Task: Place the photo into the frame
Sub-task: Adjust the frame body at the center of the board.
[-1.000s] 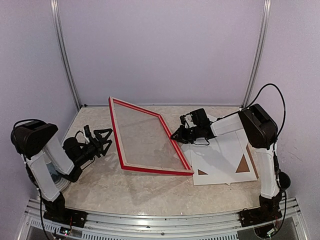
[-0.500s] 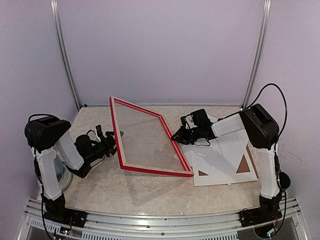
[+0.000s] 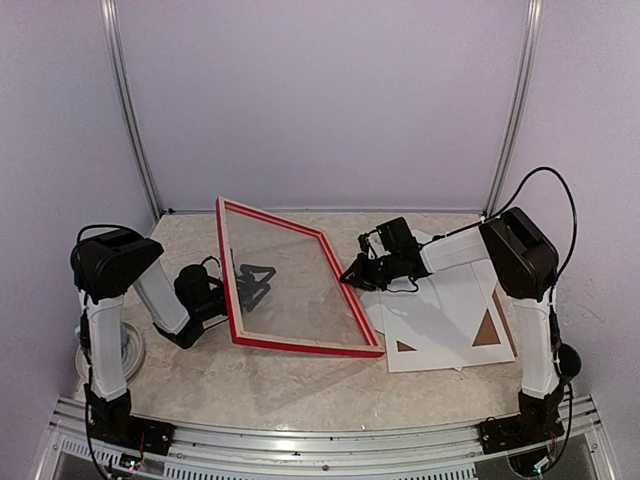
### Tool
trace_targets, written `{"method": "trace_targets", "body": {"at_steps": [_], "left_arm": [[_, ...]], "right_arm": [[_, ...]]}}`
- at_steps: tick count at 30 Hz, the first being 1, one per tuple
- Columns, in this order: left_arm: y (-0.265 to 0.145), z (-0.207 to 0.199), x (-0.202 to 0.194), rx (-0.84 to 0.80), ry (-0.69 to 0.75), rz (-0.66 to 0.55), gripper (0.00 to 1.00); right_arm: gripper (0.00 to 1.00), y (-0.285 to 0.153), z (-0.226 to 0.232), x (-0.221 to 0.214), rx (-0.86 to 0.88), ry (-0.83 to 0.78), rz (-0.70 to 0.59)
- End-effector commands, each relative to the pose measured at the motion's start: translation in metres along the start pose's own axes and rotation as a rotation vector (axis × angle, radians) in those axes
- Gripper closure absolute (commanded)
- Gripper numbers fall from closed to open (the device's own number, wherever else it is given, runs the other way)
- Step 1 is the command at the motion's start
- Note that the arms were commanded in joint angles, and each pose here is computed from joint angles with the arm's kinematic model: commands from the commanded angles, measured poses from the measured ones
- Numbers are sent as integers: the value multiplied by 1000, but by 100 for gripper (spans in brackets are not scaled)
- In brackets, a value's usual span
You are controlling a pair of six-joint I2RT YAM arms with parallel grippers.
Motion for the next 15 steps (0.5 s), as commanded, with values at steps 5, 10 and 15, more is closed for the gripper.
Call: {"method": "trace_targets", "body": {"at_steps": [5,10,15], "left_arm": [[21,-4,-19,-44,19,76,23],[29,-7,-29,-65,17,107,22],[37,-7,-36,-71,19,130,22]], "right_arm": [[100,-12,44,3,80,-20,-1],[100,-14,52,5,85,-27,-9],[100,-15,56,6,80,-38,-15]]}}
Point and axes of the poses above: each gripper's point midway between its finger pads, its own y axis out along the fingers, its own z axis along the line the jaws close on, x = y × z, the point moved 2 cm from there along -y, back along the fingers, and after that the axes turned 6 degrees about y, right-handed, at the moved point
